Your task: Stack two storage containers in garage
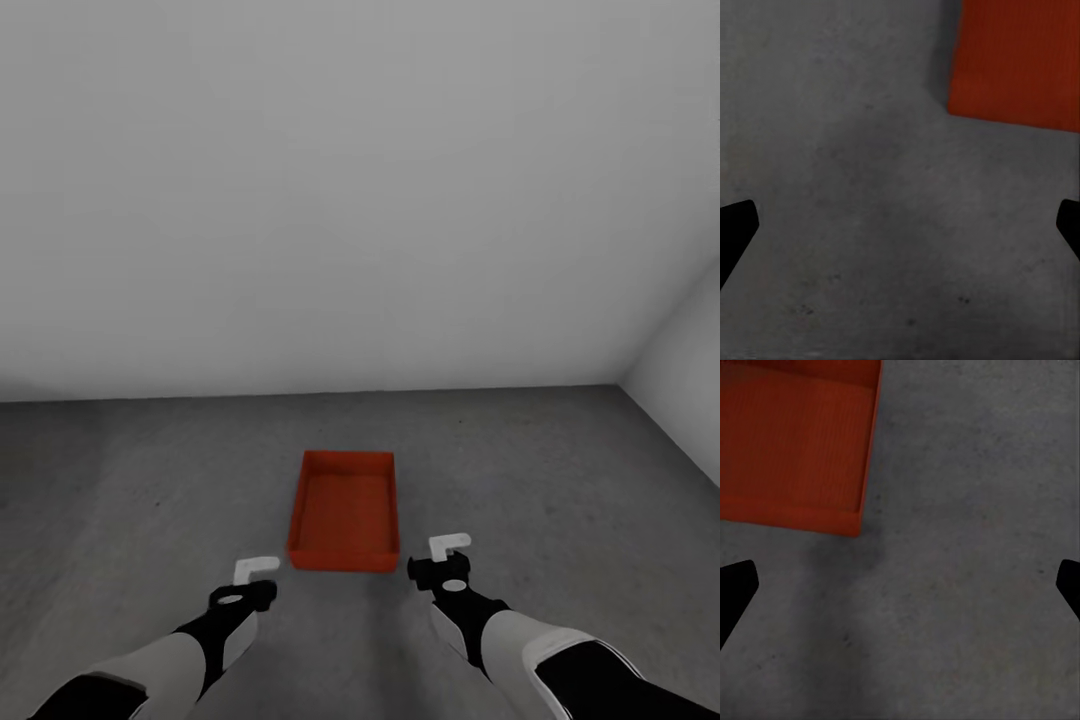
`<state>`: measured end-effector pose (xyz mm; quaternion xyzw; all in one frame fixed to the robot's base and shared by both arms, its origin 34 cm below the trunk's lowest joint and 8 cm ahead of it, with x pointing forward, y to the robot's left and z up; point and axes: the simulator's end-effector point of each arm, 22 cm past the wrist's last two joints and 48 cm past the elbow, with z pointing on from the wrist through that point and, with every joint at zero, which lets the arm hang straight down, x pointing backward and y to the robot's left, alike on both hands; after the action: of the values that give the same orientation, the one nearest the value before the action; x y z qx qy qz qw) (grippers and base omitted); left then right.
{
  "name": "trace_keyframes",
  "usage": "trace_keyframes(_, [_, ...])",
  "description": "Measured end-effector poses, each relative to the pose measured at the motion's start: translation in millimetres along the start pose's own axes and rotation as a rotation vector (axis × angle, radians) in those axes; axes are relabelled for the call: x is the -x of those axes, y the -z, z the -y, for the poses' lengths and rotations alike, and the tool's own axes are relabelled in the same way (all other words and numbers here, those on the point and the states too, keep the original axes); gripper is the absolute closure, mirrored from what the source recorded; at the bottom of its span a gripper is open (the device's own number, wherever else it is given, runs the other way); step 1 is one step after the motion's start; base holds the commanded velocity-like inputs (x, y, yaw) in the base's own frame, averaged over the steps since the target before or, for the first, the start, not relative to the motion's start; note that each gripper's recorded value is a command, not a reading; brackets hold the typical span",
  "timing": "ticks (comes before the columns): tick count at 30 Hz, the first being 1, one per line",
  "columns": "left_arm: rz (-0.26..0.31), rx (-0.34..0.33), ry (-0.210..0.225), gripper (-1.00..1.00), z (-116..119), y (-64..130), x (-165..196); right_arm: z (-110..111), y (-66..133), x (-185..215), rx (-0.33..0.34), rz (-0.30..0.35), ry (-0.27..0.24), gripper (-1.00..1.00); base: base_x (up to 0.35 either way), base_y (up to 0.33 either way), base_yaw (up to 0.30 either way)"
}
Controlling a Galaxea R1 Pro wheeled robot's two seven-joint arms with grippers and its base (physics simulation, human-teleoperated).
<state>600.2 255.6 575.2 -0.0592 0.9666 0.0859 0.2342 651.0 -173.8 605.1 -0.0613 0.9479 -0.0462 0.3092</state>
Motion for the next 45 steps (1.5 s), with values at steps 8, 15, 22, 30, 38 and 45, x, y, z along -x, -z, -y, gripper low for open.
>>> trace_keyframes(8, [-0.083, 0.057, 0.093, -1.0, -36, -0.5, -31, 3, 2.7, 6, -0.005, 0.009, 0.0, -1.0, 0.0, 0.0, 0.0])
trace_keyframes(15, [-0.105, 0.082, 0.182, -1.0, -52, -0.9, -36, 4, 3.9, 7, -0.006, 0.011, 0.002, -1.0, 0.0, 0.0, 0.0])
trace_keyframes(22, [-0.124, 0.107, 0.191, -1.0, -71, -1.2, -51, 4, 4.1, 5, -0.005, 0.002, 0.007, -1.0, 0.0, 0.0, 0.0])
trace_keyframes(30, [-0.149, 0.126, 0.185, -1.0, -84, 0.3, -72, 2, 4.5, 4, -0.001, 0.001, 0.009, -1.0, 0.0, 0.0, 0.0])
trace_keyframes(38, [-0.152, 0.135, 0.184, -1.0, -91, 0.1, -75, 2, 4.5, 4, -0.002, 0.001, 0.01, -1.0, 0.0, 0.0, 0.0])
trace_keyframes(45, [-0.152, 0.136, 0.183, -1.0, -92, 0.1, -75, 7, 6.3, -25, -0.008, -0.064, 0.027, -1.0, 0.0, 0.0, 0.0])
